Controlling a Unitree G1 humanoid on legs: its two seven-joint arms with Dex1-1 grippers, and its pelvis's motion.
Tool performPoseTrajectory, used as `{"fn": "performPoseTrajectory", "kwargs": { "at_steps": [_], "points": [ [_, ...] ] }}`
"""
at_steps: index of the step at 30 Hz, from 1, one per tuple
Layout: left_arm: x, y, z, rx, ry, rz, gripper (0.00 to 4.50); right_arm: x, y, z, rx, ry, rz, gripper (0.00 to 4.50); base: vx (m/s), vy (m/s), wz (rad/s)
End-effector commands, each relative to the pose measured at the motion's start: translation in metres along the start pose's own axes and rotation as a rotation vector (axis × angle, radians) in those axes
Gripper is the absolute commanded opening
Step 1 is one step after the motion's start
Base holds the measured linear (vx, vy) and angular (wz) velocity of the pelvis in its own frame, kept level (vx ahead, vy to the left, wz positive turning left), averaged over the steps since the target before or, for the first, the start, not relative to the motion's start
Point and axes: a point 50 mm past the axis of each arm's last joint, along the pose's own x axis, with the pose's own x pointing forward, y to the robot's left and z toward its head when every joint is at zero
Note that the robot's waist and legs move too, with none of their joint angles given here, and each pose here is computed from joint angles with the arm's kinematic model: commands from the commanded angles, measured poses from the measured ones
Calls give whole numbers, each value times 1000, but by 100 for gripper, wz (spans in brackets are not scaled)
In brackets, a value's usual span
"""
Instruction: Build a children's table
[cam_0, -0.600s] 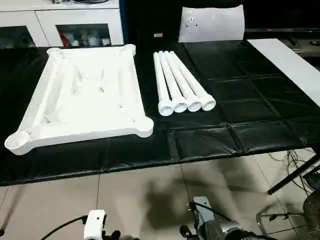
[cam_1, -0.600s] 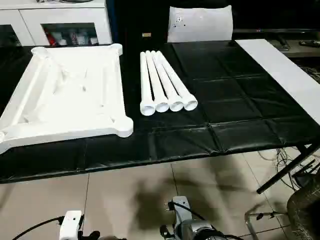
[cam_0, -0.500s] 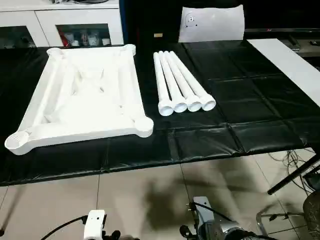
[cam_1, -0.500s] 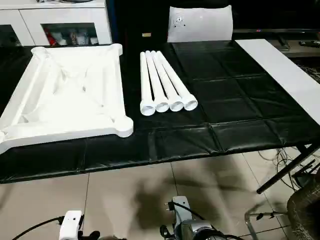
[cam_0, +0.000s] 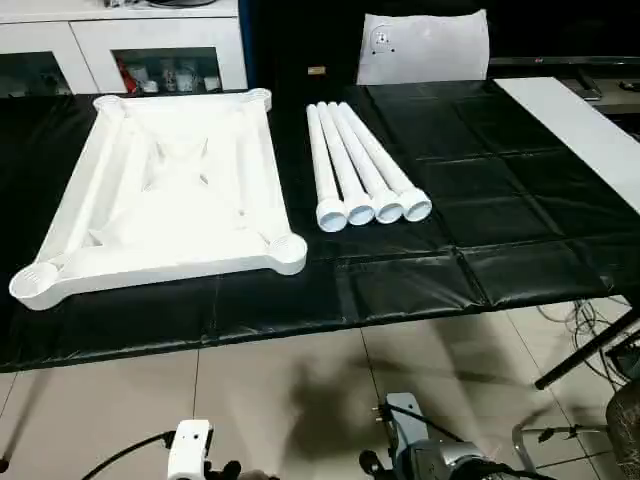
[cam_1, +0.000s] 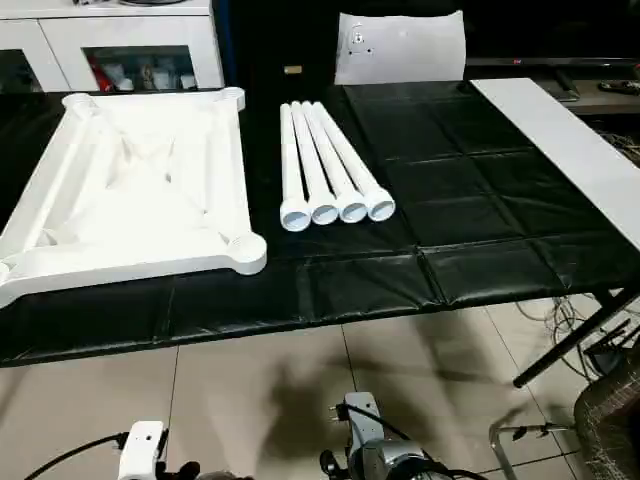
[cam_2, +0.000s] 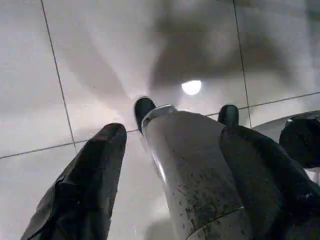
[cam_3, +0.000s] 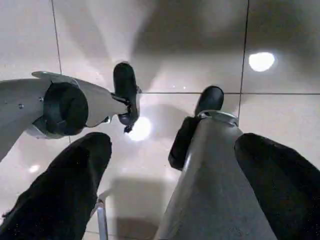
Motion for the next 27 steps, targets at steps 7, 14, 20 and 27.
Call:
{"fn": "performPoseTrajectory", "kwargs": {
  "at_steps": [7, 14, 20, 27],
  "points": [
    [-6, -9, -41, 1, 153, -34, 335, 0, 0, 3, -1, -8, 4, 450, 0, 0, 0],
    [-6, -9, -41, 1, 153, -34, 335, 0, 0, 3, -1, -8, 4, 450, 0, 0, 0],
    [-6, -9, -41, 1, 153, -34, 335, 0, 0, 3, -1, -8, 4, 450, 0, 0, 0],
    [-6, -9, -41, 1, 153, -34, 335, 0, 0, 3, -1, -8, 4, 450, 0, 0, 0]
  ]
}}
